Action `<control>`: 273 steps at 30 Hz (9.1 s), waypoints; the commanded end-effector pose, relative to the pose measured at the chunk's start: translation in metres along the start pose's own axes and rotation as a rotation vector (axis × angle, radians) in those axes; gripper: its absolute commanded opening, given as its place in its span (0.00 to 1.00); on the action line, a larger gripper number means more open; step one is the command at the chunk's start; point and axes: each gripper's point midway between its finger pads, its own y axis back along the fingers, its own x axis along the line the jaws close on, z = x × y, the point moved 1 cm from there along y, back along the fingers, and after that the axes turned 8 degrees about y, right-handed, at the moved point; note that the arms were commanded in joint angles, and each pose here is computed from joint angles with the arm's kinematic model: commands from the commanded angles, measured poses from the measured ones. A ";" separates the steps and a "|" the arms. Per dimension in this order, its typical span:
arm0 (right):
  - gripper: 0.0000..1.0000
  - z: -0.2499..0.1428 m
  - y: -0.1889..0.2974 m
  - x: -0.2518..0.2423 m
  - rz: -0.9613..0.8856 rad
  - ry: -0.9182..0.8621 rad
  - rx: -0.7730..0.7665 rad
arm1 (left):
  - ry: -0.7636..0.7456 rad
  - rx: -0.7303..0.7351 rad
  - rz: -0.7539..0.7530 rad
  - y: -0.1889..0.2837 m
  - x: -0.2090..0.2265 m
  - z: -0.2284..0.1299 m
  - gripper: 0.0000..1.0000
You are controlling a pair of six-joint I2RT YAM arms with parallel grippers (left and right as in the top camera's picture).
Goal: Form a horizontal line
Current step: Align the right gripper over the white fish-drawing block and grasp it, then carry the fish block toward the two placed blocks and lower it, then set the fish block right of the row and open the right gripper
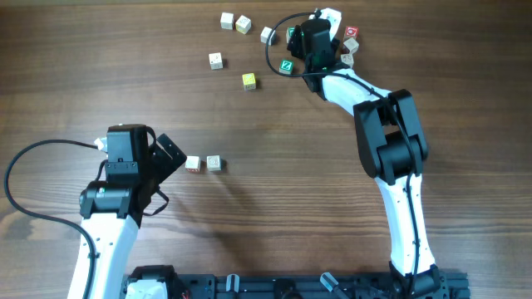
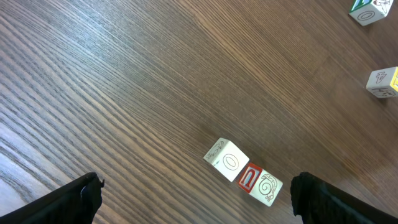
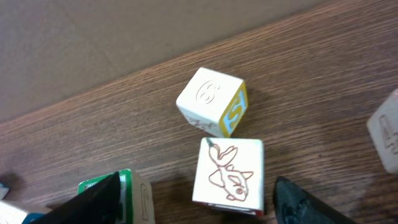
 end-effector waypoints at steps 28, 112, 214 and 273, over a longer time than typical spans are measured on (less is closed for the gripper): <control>0.74 -0.024 -0.012 -0.021 -0.053 -0.200 0.140 | 0.016 -0.022 0.006 0.002 0.001 0.005 1.00; 0.96 -0.003 -0.015 -0.020 0.385 0.442 0.129 | 0.016 -0.022 0.006 0.002 0.001 0.005 1.00; 0.31 -0.174 0.280 0.123 0.283 0.281 0.791 | 0.016 -0.022 0.006 0.002 0.001 0.005 1.00; 0.04 -0.181 0.252 0.154 0.541 0.299 0.701 | 0.016 -0.022 0.006 0.002 0.001 0.005 1.00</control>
